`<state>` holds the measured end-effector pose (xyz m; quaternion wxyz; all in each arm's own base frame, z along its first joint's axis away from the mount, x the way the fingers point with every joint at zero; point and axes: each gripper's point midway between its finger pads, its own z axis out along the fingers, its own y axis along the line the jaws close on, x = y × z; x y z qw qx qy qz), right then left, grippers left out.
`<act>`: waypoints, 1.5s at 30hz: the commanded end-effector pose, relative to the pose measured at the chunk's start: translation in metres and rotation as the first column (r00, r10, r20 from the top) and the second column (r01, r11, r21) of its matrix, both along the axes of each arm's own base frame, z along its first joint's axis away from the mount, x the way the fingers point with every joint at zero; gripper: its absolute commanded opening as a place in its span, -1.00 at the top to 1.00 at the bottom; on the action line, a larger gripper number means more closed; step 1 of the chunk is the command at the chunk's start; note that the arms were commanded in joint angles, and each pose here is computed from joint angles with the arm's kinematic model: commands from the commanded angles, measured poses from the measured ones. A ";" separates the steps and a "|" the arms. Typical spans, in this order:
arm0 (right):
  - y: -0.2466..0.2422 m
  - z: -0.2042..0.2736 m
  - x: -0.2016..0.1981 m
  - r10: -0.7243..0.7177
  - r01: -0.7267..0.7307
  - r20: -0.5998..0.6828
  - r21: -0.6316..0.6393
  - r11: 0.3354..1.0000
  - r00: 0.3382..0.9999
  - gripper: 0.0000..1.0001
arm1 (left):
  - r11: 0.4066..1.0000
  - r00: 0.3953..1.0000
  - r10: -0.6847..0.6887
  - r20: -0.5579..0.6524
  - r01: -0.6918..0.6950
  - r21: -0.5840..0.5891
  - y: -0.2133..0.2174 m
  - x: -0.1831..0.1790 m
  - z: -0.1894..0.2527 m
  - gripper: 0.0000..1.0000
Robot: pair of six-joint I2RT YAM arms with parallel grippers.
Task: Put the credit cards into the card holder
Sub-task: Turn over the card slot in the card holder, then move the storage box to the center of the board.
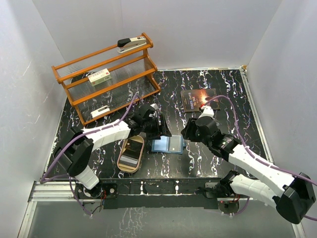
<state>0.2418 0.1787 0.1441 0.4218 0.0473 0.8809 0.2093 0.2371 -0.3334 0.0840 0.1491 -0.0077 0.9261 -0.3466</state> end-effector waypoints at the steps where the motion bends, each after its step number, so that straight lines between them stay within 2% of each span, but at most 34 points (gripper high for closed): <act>1: 0.022 0.023 0.004 0.093 -0.096 0.055 0.050 0.994 0.994 0.14 | 0.991 0.992 0.078 0.102 -0.088 0.096 0.031 0.013 0.027 -0.35; 10: 0.056 0.024 0.001 0.206 -0.209 0.037 0.138 0.968 0.978 0.05 | 0.929 0.952 0.295 0.083 -0.306 0.209 0.092 0.017 0.020 -0.36; 14: 0.076 0.021 -0.004 0.252 -0.252 0.022 0.170 0.953 0.967 0.03 | 0.866 0.904 0.422 0.067 -0.424 0.264 0.124 0.009 0.015 -0.37; 19: 0.111 0.022 -0.017 0.341 -0.341 0.029 0.161 0.926 0.939 -0.04 | 0.727 0.810 0.584 0.046 -0.547 0.415 0.181 -0.012 0.001 -0.38; 26: 0.173 0.030 -0.042 0.513 -0.518 0.073 0.099 0.850 0.855 -0.23 | 0.532 0.632 0.775 0.002 -0.654 0.538 0.240 -0.054 -0.001 -0.36; 29: 0.195 0.033 -0.048 0.561 -0.566 0.085 0.077 0.821 0.824 -0.29 | 0.430 0.563 0.825 0.038 -0.671 0.604 0.266 -0.073 0.009 -0.34; 31: 0.209 0.034 -0.048 0.590 -0.596 0.093 0.071 0.800 0.802 -0.35 | 0.387 0.534 0.843 0.065 -0.685 0.617 0.278 -0.082 0.016 -0.34; 33: 0.221 0.029 -0.049 0.623 -0.628 0.089 0.060 0.776 0.778 -0.40 | 0.366 0.511 0.857 0.068 -0.697 0.617 0.284 -0.090 0.019 -0.33; 36: 0.236 0.015 -0.047 0.659 -0.660 0.050 0.031 0.750 0.751 -0.43 | 0.326 0.441 0.897 0.027 -0.701 0.635 0.287 -0.112 0.016 -0.30; 40: 0.252 -0.002 -0.033 0.646 -0.645 0.002 -0.015 0.764 0.764 -0.42 | 0.330 0.378 0.923 -0.072 -0.684 0.651 0.279 -0.136 0.000 -0.28; 45: 0.264 -0.028 -0.017 0.634 -0.636 -0.052 -0.097 0.766 0.772 -0.35 | 0.348 0.355 0.926 -0.127 -0.678 0.648 0.272 -0.145 -0.015 -0.27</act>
